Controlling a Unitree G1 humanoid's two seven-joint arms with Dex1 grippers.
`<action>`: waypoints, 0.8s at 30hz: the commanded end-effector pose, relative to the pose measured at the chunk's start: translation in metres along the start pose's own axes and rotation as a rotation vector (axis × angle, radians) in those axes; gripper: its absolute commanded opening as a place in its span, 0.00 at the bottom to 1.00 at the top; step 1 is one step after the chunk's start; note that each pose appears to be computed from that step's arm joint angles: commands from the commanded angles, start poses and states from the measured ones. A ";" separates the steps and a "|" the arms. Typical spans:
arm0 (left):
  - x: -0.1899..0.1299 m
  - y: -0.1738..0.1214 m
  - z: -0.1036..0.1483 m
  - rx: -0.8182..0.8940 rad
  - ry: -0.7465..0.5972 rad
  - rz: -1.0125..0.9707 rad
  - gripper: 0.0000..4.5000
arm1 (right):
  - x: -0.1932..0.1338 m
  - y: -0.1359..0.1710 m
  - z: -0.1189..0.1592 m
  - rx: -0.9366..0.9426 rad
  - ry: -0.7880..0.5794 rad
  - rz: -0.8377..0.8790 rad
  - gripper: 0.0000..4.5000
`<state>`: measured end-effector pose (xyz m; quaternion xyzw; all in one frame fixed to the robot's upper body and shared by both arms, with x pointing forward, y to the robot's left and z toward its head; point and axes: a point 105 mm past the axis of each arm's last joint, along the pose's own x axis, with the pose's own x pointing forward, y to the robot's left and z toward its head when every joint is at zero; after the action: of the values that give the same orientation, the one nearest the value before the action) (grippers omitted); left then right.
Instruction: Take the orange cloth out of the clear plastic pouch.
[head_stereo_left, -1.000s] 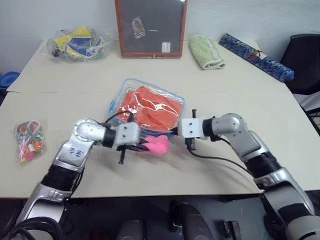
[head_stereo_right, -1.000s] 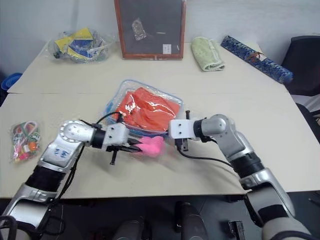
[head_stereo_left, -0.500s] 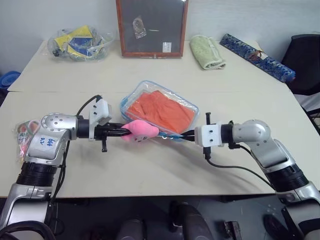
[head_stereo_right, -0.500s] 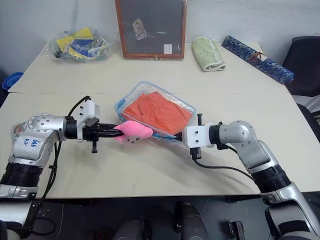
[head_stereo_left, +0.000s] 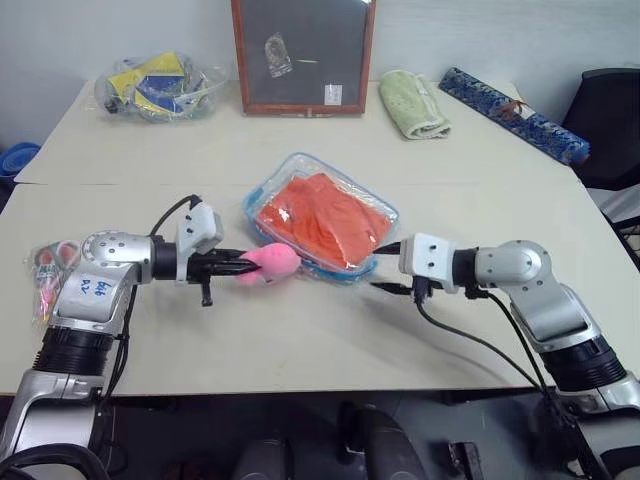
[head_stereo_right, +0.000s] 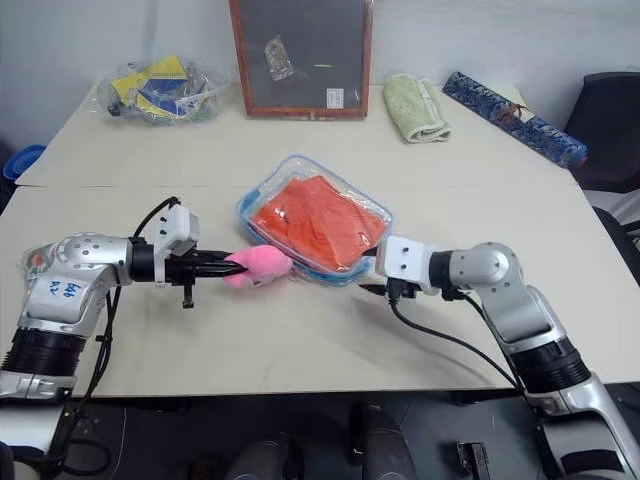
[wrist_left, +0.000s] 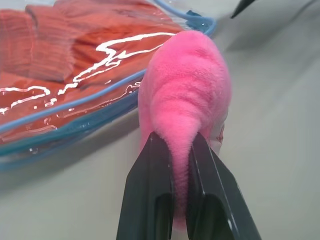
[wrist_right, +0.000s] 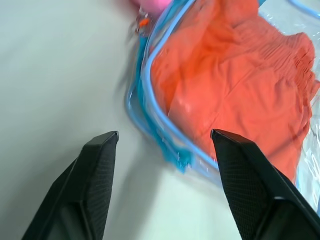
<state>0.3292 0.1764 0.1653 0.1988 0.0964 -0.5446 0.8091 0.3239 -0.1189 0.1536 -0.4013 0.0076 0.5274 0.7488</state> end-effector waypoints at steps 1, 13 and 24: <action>-0.009 0.008 0.012 0.033 -0.015 0.041 0.00 | -0.004 -0.009 0.011 -0.040 -0.025 -0.048 0.52; 0.005 0.001 0.019 0.045 -0.045 0.016 0.00 | 0.036 -0.015 0.015 -0.028 -0.036 -0.015 0.52; 0.013 -0.004 0.020 0.059 -0.041 -0.008 0.00 | 0.035 -0.025 0.036 0.005 -0.108 -0.049 0.52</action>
<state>0.3299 0.1591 0.1697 0.1950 0.0780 -0.5532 0.8061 0.3480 -0.0759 0.1517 -0.3761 -0.0031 0.5340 0.7573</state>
